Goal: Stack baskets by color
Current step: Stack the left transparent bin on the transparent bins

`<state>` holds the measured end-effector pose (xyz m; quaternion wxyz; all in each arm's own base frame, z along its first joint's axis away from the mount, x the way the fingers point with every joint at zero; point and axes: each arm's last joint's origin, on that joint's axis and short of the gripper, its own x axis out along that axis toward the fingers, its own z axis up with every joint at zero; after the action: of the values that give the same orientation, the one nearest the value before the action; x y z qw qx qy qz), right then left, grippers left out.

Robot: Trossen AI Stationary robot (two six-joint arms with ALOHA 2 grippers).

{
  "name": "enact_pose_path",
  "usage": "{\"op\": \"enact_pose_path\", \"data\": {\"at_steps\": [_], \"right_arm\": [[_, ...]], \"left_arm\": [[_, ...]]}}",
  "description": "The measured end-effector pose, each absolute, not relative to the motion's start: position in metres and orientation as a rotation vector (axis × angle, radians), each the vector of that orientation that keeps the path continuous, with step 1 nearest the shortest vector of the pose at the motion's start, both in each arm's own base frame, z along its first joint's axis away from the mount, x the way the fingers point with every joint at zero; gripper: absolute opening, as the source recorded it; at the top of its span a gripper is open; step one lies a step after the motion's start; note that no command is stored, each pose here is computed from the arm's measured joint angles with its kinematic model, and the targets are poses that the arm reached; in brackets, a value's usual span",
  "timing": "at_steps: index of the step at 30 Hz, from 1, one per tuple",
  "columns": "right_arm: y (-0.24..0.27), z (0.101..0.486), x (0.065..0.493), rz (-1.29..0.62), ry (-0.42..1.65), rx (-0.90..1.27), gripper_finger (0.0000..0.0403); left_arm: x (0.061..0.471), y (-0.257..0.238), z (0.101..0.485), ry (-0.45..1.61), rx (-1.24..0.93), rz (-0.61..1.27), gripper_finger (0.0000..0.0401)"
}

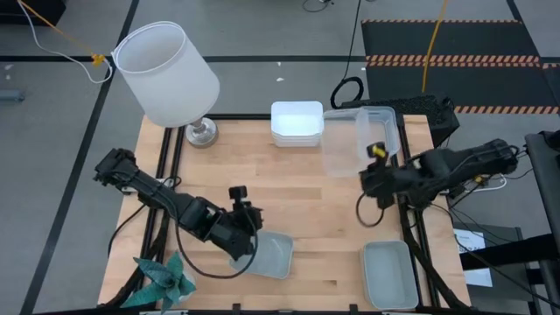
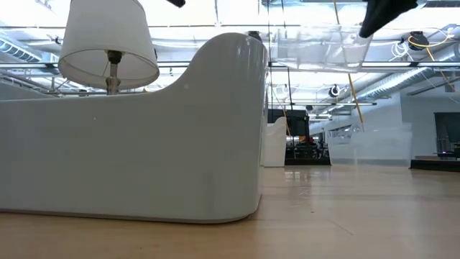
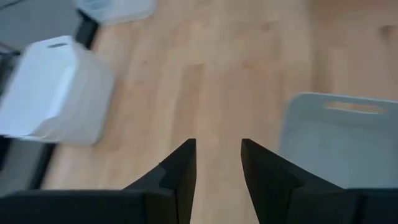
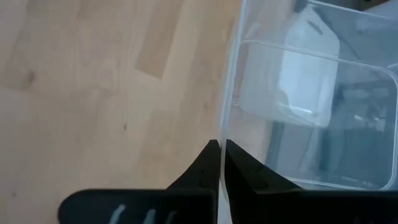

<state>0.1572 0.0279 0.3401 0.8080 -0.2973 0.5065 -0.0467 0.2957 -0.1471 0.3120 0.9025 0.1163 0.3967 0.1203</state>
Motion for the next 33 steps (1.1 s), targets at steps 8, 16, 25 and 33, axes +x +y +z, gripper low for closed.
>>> {"op": "enact_pose_path", "data": {"at_steps": [8, 16, 25, 33], "right_arm": [[0.0, 0.355, 0.122, -0.087, 1.062, -0.623, 0.0001], [-0.016, 0.395, 0.102, -0.028, 1.005, -0.504, 0.0001], [-0.033, 0.437, 0.097, -0.107, 1.074, -0.452, 0.0001], [-0.062, 0.434, 0.113, -0.132, 1.162, -0.414, 0.0001]], "left_arm": [[0.294, -0.163, 0.316, 0.759, 0.235, 0.183, 0.0127], [0.291, -0.17, 0.314, 0.757, 0.239, 0.163, 0.0127], [0.292, -0.171, 0.315, 0.752, 0.251, 0.154, 0.0127], [0.292, -0.172, 0.316, 0.743, 0.257, 0.146, 0.0127]]}}
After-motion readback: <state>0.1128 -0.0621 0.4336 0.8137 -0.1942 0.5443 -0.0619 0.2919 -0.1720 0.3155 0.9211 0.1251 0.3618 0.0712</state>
